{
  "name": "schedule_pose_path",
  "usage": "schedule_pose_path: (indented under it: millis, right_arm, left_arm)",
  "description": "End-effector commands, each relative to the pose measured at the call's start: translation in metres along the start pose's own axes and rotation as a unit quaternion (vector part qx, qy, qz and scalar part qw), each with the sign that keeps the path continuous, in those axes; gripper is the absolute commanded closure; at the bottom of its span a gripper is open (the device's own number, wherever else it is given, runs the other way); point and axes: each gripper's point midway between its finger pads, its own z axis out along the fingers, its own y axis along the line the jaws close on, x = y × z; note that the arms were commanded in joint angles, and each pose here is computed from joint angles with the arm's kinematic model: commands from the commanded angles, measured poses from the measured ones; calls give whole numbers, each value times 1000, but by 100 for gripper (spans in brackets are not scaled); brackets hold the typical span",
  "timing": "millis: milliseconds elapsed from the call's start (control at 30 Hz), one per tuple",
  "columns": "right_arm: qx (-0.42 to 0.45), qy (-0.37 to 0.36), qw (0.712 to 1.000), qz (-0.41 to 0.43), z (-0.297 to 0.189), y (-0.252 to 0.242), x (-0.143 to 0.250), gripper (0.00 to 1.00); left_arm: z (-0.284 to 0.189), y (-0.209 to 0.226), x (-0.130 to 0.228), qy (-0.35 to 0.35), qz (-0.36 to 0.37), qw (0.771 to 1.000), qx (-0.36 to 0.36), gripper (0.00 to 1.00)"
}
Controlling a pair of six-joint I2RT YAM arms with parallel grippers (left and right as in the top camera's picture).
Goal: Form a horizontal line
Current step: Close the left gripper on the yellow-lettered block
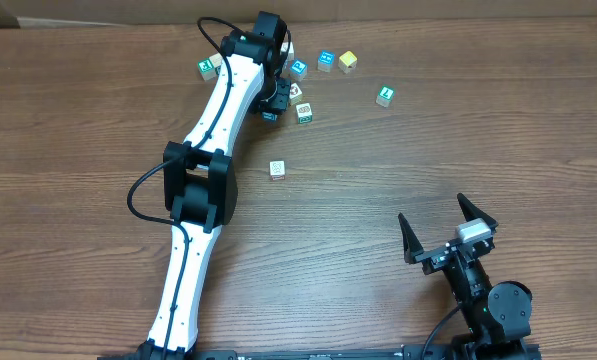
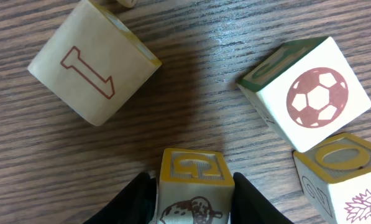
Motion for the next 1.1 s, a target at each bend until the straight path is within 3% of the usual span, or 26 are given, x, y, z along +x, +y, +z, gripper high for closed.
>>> schedule_pose_path:
  millis: [0,367,1067]
  right_arm:
    - [-3,-2,1000,-1,0,2,2,0]
    - [-3,-2,1000,-1,0,2,2,0]
    - [-3,-2,1000,-1,0,2,2,0]
  left_arm:
    - [-4,-2,-1,-5,1,1000,-5,65]
    - [-4,-3,-6,-14,1,1000,-4,57]
    - [-6,-4,-5,-13,1,1000,-4,69]
